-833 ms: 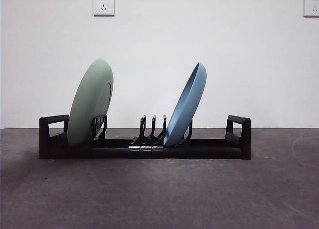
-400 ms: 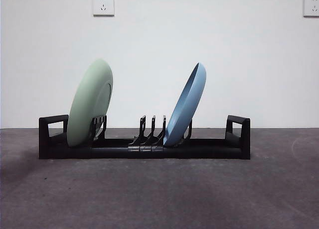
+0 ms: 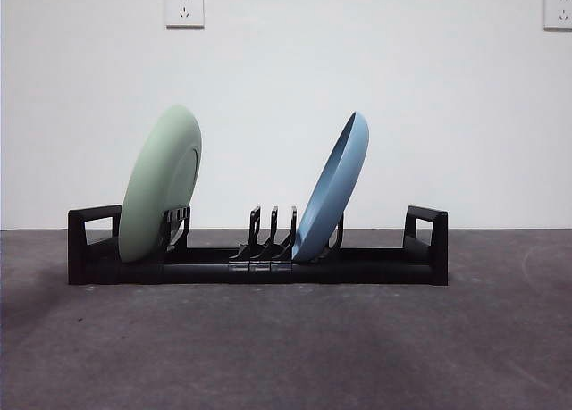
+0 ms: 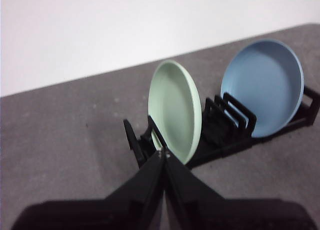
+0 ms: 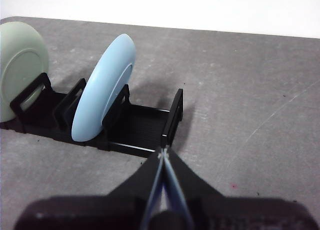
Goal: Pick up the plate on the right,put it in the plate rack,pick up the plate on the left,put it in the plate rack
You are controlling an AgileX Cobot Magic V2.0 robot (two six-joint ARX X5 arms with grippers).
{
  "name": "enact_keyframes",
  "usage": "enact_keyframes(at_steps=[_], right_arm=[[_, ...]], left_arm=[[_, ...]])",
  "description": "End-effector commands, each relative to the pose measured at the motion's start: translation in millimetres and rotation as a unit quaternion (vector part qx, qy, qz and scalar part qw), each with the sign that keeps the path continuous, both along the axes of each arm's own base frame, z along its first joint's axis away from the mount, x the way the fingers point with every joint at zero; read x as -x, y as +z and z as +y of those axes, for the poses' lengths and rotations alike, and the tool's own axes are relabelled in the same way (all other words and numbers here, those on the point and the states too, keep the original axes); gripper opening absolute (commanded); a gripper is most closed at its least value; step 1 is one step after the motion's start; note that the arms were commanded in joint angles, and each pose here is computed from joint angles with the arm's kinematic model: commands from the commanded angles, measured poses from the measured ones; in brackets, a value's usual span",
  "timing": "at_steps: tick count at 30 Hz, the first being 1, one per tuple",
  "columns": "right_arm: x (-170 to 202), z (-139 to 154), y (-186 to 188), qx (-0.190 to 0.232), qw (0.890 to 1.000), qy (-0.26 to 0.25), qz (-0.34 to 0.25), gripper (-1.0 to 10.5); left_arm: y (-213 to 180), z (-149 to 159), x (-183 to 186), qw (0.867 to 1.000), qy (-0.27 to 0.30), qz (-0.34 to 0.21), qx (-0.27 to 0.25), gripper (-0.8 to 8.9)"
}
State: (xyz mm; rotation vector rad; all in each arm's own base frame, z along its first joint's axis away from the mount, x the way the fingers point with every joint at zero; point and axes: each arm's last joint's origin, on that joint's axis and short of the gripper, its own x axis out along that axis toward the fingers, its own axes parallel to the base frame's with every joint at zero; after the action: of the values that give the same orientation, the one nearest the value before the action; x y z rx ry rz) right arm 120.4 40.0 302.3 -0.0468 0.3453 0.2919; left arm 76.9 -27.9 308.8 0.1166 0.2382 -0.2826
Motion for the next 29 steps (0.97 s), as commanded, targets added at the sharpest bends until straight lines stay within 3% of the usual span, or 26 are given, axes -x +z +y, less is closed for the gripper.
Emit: enact_keyframes(at_steps=[1,11,17,24,29], right_arm=[[0,0,-1,-0.006,1.0,-0.004,0.0,0.0],[0,0,-1,-0.006,1.0,-0.004,0.0,0.0],[0,0,-1,-0.006,1.0,-0.004,0.0,0.0],[0,0,-1,-0.006,1.0,-0.003,0.0,0.0],[0,0,-1,-0.006,1.0,-0.004,0.0,0.0]], left_arm=[[-4,0,-1,1.0,0.001,0.012,0.0,-0.03],[-8,0,0,0.999,-0.002,0.035,-0.017,-0.03],[-10,3,-7,1.0,0.024,0.005,-0.005,-0.03],[-55,12,-13,0.996,0.028,-0.075,0.03,-0.03],[-96,19,-14,0.995,0.05,-0.08,0.031,-0.03]])
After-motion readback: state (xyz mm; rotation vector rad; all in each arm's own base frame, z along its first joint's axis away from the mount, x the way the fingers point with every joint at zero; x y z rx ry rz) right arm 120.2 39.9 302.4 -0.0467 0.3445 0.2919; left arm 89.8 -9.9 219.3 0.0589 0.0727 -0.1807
